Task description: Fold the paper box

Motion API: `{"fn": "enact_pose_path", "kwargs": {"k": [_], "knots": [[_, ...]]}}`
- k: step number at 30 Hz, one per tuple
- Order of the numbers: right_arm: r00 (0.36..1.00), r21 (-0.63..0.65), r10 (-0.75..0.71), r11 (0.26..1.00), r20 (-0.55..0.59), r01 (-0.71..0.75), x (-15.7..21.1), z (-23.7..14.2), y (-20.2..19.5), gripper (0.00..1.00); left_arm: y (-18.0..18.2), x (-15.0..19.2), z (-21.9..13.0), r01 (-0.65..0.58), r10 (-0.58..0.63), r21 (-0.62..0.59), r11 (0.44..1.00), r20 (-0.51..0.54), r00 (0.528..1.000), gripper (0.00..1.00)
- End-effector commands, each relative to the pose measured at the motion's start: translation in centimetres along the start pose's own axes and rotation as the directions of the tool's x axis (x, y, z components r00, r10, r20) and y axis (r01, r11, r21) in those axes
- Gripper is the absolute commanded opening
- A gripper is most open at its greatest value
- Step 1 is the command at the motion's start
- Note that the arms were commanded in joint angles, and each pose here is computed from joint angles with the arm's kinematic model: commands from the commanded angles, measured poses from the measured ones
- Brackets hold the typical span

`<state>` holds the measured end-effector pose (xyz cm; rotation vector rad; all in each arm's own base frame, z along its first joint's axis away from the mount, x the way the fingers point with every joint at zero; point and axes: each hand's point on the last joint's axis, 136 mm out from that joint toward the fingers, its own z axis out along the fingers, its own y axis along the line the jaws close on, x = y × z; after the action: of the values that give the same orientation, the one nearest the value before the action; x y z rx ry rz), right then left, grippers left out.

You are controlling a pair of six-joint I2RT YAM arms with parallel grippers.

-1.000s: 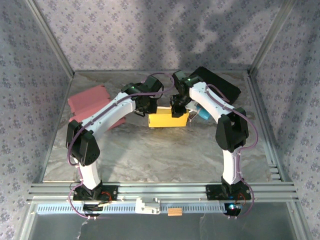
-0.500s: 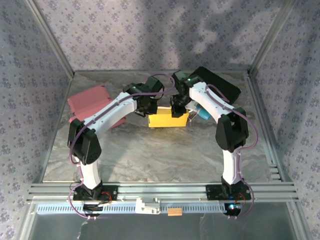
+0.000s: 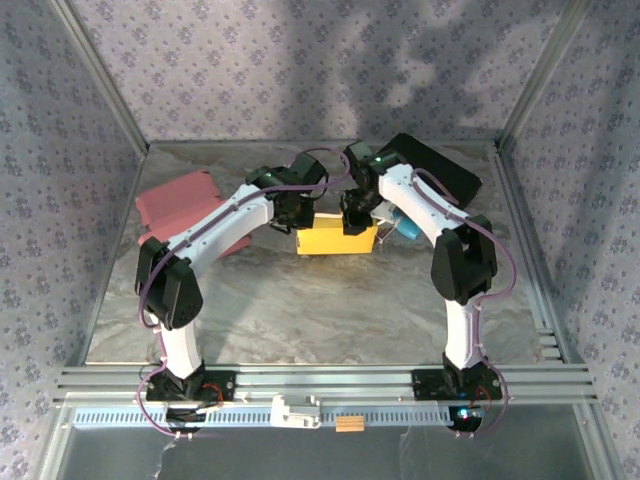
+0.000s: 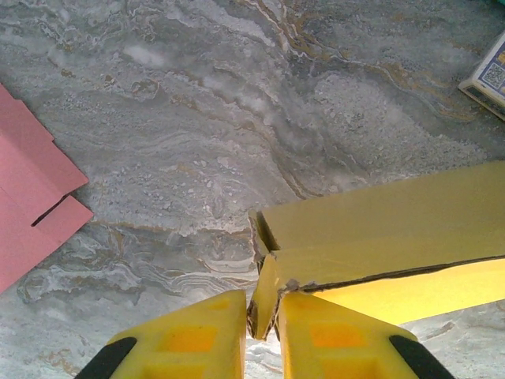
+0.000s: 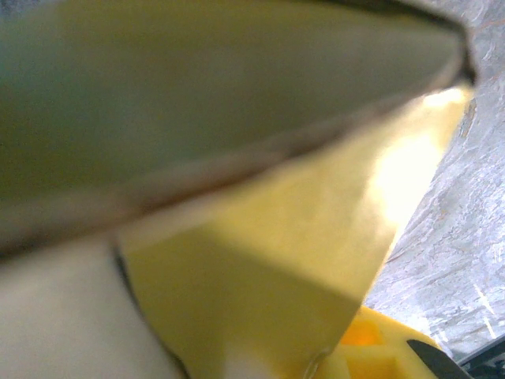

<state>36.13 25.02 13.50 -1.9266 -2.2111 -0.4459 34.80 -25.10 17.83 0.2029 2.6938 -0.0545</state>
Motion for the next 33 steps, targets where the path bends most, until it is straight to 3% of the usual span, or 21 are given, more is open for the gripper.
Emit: {"fn": "enact_pose_path", "kwargs": {"k": [1, 16, 33], "knots": [[0.999, 0.062, 0.013, 0.998, 0.031, -0.015, -1.17, 1.67, -1.07, 0.21, 0.19, -0.73, -0.89, -0.002, 0.002, -0.008, 1.0, 0.02, 1.0, 0.18], [1.0, 0.065, 0.01, 0.998, 0.026, -0.012, -1.07, 1.86, -1.2, 0.21, 0.13, -0.91, -1.27, -0.008, 0.008, -0.005, 1.0, 0.032, 0.999, 0.17], [1.0, 0.064, 0.007, 0.998, 0.024, -0.008, -0.76, 2.14, -1.28, 0.2, 0.08, -0.67, -1.49, 0.032, -0.033, 0.008, 0.999, 0.008, 0.999, 0.0]]}}
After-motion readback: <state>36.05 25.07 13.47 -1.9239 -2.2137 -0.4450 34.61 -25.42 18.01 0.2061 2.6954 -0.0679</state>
